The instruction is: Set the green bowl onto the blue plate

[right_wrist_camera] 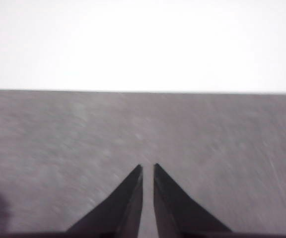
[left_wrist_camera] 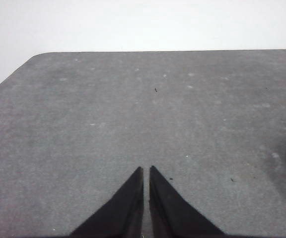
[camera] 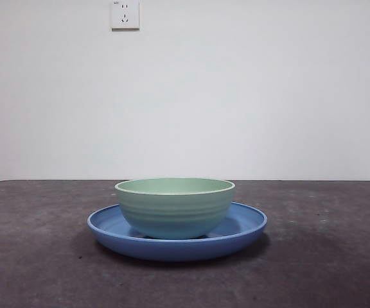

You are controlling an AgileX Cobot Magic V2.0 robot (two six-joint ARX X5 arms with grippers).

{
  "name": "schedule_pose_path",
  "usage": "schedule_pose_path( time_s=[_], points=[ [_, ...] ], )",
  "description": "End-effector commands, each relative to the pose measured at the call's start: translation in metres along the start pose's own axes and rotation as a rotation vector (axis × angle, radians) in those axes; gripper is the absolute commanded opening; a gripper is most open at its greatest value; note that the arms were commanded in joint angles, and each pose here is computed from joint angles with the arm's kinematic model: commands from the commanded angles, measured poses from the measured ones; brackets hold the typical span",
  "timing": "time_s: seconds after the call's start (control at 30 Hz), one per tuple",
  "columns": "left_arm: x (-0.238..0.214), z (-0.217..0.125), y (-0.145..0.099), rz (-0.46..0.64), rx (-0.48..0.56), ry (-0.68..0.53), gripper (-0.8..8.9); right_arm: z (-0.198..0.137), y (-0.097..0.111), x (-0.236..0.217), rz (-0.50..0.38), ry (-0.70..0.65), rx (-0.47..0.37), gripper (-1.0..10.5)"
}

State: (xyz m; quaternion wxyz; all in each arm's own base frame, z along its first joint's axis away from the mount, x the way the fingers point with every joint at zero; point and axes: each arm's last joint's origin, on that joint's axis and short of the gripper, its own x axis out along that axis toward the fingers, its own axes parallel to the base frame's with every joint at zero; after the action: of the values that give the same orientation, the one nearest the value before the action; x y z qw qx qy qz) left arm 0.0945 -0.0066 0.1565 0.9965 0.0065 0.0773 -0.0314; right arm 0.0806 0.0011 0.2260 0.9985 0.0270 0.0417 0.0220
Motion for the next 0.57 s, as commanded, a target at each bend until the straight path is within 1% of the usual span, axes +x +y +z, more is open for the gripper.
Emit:
schedule_pose_path(
  time_s=[0.03,0.13,0.3,0.47,0.57],
  points=[
    [0.002,-0.007,0.0,0.004,0.007,0.024,0.2,-0.019,-0.004,0.004,-0.035,0.008,-0.011,0.3],
    [0.002,-0.007,0.0,0.004,0.007,0.024,0.2,-0.038,-0.007,0.008,-0.052,0.038,-0.011,0.3],
    [0.002,-0.007,0.0,0.004,0.007,0.024,0.2,-0.06,-0.008,0.015,-0.055,0.092,-0.007,0.3],
    [0.002,-0.007,0.0,0.004,0.007,0.024,0.2,-0.068,-0.009,0.021,-0.046,0.034,-0.007,0.3],
    [0.002,-0.007,0.0,0.004,0.007,0.024,0.2,-0.07,-0.009,0.022,-0.043,0.035,-0.01,0.3]
  ],
)
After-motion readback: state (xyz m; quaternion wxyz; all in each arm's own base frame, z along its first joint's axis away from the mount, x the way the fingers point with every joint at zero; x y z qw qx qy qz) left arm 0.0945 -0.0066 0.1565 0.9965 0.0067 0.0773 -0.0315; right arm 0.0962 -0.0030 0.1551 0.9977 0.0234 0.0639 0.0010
